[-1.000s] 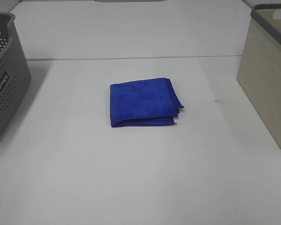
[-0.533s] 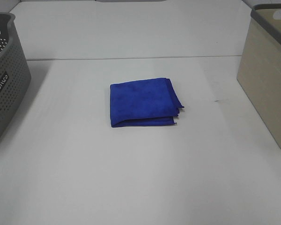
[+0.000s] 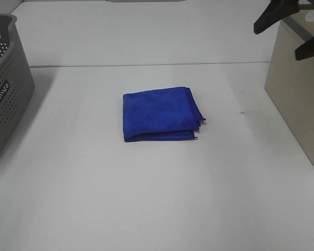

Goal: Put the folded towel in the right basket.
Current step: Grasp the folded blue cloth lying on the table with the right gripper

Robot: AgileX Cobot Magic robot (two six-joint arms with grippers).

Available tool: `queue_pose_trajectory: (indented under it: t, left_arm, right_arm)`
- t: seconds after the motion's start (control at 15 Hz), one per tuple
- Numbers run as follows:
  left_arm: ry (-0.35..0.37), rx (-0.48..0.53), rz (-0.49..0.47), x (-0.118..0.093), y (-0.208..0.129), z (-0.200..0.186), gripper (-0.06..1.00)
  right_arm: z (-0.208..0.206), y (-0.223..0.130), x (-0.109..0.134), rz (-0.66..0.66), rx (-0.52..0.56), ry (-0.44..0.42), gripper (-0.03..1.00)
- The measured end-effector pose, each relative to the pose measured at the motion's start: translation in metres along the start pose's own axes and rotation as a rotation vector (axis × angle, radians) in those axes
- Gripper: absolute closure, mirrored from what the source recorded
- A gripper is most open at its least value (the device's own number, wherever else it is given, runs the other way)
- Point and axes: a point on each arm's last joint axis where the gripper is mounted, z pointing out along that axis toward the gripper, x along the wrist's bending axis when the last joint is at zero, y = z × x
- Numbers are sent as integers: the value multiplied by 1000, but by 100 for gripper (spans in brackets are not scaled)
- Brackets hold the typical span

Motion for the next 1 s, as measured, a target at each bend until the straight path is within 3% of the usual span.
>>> queue_pose_trajectory:
  t: [0.33,0.67,1.0]
  left_arm:
    - [0,0,0,0,0,0,-4]
    - [0,0,-1,0,0,0,-4]
    - [0,0,-1,0,0,0,-4]
  right_arm:
    - [115,27,-4,-5,124,15,6]
    - [208,42,-38,46,195,14,6]
    - [243,27,-53,95,255,12,7]
